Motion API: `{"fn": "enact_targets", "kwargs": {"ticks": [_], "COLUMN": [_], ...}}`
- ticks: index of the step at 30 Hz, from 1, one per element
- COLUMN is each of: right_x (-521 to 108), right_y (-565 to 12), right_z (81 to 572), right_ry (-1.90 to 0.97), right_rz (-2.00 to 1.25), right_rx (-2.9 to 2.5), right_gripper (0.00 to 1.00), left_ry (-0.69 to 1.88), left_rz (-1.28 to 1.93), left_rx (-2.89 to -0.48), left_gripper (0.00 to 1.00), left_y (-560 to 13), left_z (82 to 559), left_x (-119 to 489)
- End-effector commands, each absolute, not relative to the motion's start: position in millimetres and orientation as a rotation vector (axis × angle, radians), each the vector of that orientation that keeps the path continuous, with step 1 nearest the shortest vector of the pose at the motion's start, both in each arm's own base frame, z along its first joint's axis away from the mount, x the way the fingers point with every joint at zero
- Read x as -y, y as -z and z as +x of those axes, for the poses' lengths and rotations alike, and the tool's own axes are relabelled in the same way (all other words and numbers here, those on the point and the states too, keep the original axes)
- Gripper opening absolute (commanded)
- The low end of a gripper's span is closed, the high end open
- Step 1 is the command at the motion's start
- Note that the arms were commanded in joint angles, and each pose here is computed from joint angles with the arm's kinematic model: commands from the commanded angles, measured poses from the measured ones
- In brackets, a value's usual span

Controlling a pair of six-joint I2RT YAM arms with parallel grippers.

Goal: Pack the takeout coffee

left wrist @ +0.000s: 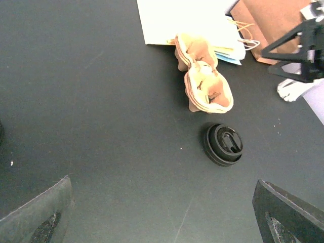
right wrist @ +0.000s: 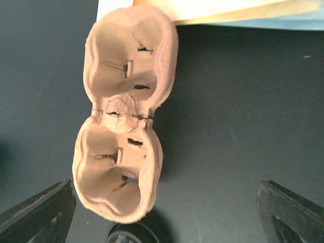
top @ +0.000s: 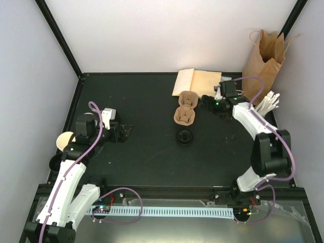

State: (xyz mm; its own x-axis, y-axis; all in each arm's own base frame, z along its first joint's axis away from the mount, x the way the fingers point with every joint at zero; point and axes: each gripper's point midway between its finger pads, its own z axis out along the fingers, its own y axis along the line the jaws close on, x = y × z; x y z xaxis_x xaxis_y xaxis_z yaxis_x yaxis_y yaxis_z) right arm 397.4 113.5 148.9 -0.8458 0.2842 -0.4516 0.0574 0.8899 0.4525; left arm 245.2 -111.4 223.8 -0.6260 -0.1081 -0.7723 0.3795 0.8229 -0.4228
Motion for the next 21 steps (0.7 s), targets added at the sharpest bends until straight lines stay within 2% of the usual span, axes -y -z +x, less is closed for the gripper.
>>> {"fn": "enact_targets", "kwargs": {"ticks": [1,7,12,18,21], "right_x": [-137.3,-150.5,-180.5,-234.4,-234.8], "right_y": [-146.4,-113.2,-94.2,-109.9,-120.3], "right_z": [428.8,457.3,461.3,448.4,446.4], "right_ry": [-0.661,-0.678,-0.791,-1.077,-1.080], "right_rz": [0.224,0.233,0.160,-0.033,-0.059], "right_rx": [-2.501,-2.557,-2.604,-2.538,-2.516], "right_gripper": [1.00,1.00,1.00,1.00,1.00], "left_ry": [0.733,0.726,0.713,0.715,0.711], "left_rz": [0.253,0.250,0.241,0.240,0.236], "left_rx": [-2.098,-2.099,-2.103,-2.110,-2.114], "left_gripper": [0.99,0.99,0.99,0.99,0.99], "left_y": [-231.2,-231.1,-230.5,-228.4,-227.9], "left_z": [244.0,244.4,245.1,245.6,246.4], "left_x": [117.5,116.8,114.9,115.2,114.5]}}
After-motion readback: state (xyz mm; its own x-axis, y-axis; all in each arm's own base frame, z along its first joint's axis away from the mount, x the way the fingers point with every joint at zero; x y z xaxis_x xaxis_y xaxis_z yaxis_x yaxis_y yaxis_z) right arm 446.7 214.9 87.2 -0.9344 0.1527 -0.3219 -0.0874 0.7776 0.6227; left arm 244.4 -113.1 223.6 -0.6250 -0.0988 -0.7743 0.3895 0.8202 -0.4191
